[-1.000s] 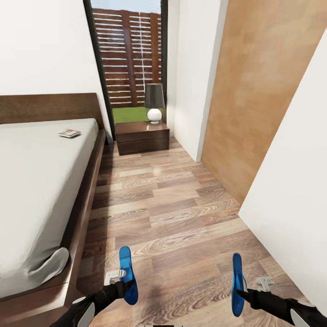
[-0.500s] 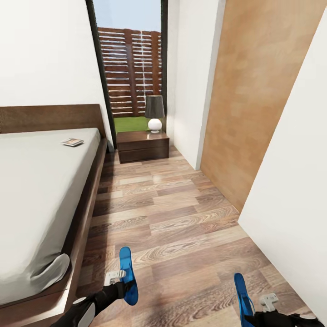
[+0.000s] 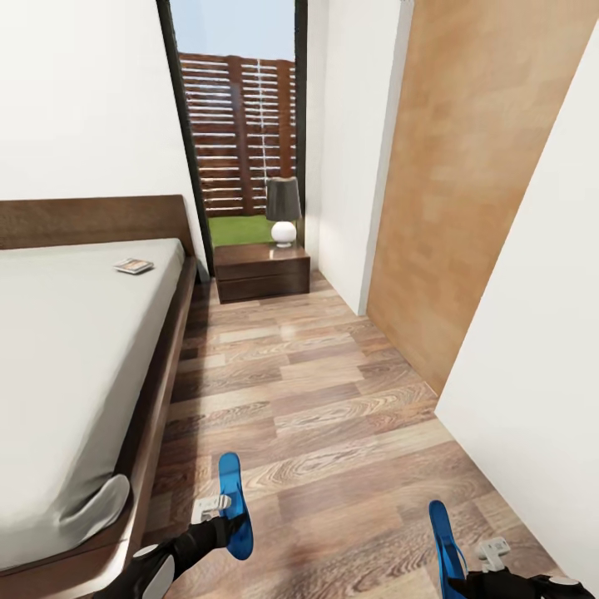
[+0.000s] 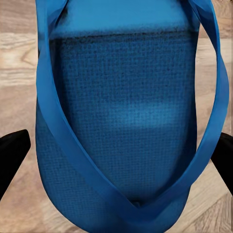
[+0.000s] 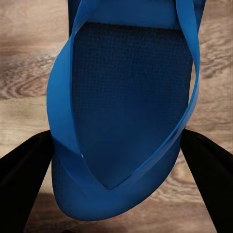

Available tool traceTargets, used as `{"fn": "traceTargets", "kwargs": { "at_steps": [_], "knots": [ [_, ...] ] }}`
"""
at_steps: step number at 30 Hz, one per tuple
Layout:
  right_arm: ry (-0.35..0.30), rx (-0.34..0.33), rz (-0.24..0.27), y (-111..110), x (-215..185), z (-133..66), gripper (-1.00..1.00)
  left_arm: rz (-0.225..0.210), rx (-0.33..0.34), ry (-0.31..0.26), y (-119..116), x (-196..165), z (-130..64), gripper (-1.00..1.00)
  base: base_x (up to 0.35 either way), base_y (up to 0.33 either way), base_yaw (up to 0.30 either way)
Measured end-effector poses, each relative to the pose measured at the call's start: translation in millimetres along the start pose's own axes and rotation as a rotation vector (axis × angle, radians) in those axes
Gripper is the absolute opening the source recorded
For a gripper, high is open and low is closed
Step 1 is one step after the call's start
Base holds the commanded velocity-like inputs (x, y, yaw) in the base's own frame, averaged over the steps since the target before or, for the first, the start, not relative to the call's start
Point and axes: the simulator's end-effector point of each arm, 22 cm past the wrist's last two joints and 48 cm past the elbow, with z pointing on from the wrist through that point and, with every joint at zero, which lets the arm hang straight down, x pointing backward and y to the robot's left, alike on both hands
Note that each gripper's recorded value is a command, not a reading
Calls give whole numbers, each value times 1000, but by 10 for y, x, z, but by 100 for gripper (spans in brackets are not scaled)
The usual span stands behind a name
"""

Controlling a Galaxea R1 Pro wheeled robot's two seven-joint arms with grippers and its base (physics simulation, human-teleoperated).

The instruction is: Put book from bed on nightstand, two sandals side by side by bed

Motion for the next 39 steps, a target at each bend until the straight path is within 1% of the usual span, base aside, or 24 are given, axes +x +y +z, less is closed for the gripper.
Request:
{"fn": "traceTargets", "kwargs": {
  "at_steps": [6,8,9,10,14,15,18,29,34,39],
  "knots": [
    [-1,-1,-1,7,-21,-18,-100,0,0,0,-11,-16,-11,-100,0,0,0],
    [-10,-14,-5,41,-54,-16,-100,-1,0,0,-11,-15,-12,-100,0,0,0],
    [-20,-40,-9,102,-82,-16,-100,-1,0,0,-11,-15,-12,-100,0,0,0],
    [-29,-85,-14,203,-103,-22,-100,-1,0,0,-12,-17,-11,-100,0,0,0],
    [-36,-323,-24,704,-96,-137,-100,-2,0,5,-9,8,-11,-100,0,0,0],
    [-36,-356,-26,769,-89,-163,-100,-5,0,14,-9,55,-12,-100,0,0,0],
    [-36,-371,-27,796,-82,-178,-100,-9,-1,17,-10,75,-11,-100,0,0,0],
    [-38,-370,-24,788,-76,-179,-100,-10,0,18,-13,80,-9,-100,0,0,0],
    [-19,-353,5,715,44,-184,-100,-12,1,19,-20,88,-7,-100,0,0,0],
    [-15,-347,14,693,70,-185,-100,-12,1,19,-24,91,-6,-100,0,0,0]
  ]
}}
